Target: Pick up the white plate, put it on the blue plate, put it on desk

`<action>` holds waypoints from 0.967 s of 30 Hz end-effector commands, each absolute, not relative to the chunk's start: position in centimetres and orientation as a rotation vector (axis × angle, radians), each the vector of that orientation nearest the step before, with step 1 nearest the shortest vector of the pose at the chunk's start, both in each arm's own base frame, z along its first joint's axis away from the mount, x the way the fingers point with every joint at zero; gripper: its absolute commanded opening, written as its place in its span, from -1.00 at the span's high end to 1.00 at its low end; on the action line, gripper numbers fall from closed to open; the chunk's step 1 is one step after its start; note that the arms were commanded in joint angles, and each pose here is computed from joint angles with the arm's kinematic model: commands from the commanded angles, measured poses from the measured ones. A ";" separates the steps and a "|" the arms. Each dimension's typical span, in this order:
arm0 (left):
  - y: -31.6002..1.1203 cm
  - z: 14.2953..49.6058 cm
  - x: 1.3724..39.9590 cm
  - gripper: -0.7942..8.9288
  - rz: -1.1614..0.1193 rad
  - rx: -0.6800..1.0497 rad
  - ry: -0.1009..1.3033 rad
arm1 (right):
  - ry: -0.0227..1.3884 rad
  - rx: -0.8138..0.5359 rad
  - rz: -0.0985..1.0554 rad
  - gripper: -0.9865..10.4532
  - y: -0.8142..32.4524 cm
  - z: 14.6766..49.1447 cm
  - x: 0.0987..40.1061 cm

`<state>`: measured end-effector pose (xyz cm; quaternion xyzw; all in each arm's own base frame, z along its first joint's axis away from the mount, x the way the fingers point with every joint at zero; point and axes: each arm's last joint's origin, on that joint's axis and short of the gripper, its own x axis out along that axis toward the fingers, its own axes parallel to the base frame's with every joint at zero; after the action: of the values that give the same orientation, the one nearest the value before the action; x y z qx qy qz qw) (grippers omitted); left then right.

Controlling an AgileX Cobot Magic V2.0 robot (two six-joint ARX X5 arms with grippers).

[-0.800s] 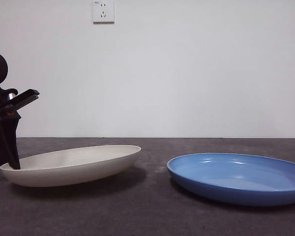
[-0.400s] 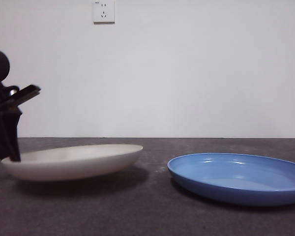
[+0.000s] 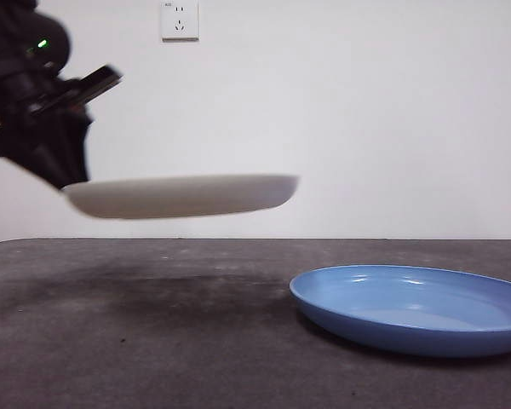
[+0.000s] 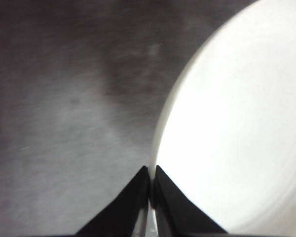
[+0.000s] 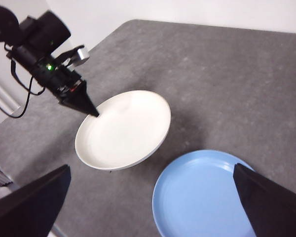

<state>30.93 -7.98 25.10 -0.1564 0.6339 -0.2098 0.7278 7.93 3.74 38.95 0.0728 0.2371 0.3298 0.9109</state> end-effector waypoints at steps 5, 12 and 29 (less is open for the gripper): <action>-12.7 26.6 30.2 0.82 -0.549 -0.304 1.383 | 0.498 0.128 0.669 -0.22 3.4 39.9 7.0; -17.0 26.4 29.3 0.82 -0.597 -0.276 1.376 | 0.494 0.109 0.644 -0.22 3.2 40.4 6.5; -26.5 22.4 31.9 0.82 -0.653 -0.161 1.494 | 0.504 0.104 0.648 -0.22 3.1 40.5 6.3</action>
<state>31.50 -25.54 23.00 -0.0774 0.6626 -0.2924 0.6852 6.45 3.14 39.96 0.0565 0.2583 0.3078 0.9140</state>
